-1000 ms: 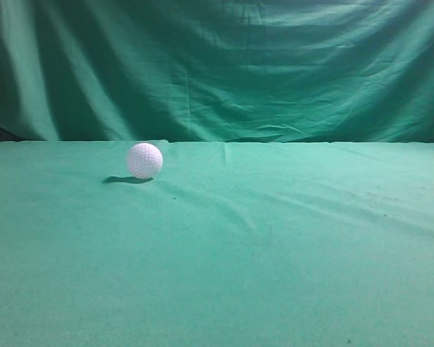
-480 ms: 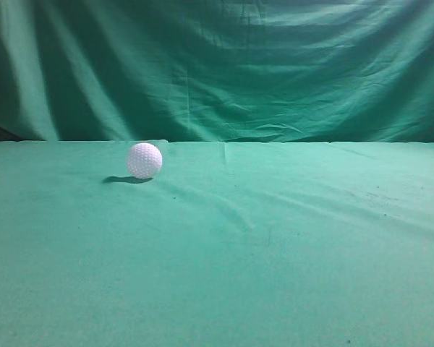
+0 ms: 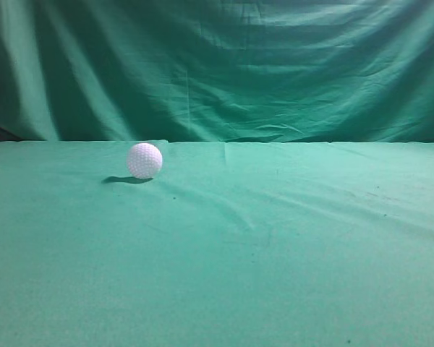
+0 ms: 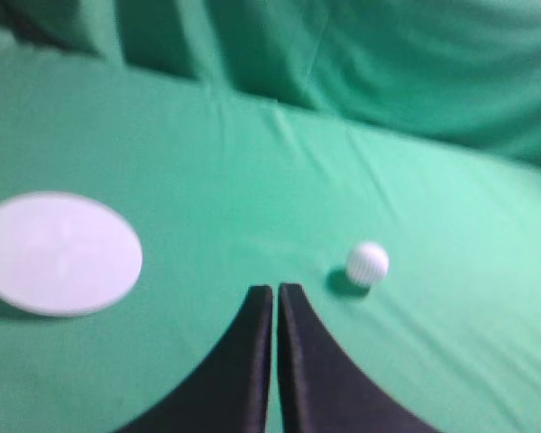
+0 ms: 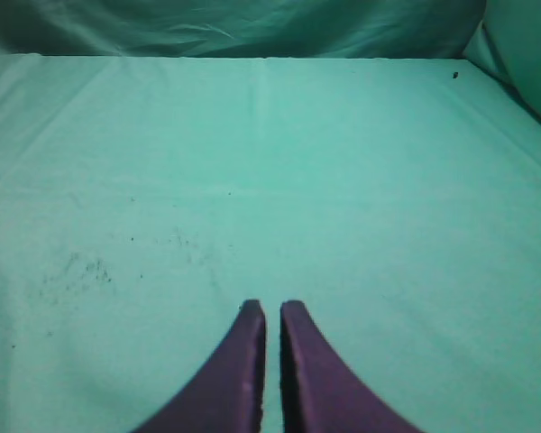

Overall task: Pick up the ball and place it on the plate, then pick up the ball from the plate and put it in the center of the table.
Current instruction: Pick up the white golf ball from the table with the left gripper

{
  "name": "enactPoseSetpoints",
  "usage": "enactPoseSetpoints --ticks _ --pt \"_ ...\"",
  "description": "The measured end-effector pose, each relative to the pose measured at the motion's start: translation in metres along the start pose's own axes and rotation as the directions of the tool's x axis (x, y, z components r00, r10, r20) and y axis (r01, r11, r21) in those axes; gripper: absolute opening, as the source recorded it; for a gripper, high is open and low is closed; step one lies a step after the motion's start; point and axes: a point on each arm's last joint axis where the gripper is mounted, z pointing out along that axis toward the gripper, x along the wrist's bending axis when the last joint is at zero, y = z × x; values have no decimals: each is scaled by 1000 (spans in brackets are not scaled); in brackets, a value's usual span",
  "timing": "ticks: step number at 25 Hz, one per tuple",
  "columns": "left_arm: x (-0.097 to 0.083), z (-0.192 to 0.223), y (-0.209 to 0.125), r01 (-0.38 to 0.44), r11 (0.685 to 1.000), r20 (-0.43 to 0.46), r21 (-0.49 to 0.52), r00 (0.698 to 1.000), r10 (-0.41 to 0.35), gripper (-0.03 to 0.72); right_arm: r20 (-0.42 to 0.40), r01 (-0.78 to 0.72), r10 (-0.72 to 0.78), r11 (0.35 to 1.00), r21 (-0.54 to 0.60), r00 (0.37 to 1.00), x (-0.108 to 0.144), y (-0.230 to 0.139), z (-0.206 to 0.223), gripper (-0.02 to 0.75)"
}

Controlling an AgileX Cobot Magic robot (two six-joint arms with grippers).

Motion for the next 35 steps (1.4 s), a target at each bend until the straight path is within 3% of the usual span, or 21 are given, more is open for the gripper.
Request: enactPoseSetpoints --ticks 4,7,11,14,17,19,25,35 --pt "3 12 -6 -4 994 -27 111 1000 7 0 0 0 0 1000 0 1000 0 0 0 53" --pt "5 15 -2 -6 996 -48 87 999 10 0 0 0 0 1000 0 1000 0 0 0 53" --pt "3 17 6 62 997 -43 51 997 -60 0 0 0 0 1000 0 1000 0 0 0 53" --pt "-8 17 21 -42 994 11 97 999 41 0 0 0 0 1000 0 1000 0 0 0 53" --pt "-21 24 38 -207 957 106 203 976 189 0 0 0 0 1000 0 1000 0 0 0 53" --pt "-28 32 48 -260 927 158 269 962 223 0 0 0 0 1000 0 1000 0 0 0 53" --pt "-41 61 75 -340 879 239 336 933 270 0 0 0 0 1000 0 1000 0 0 0 53" --pt "-63 145 56 -456 699 376 551 883 280 0 0 0 0 1000 0 1000 0 0 0 53"
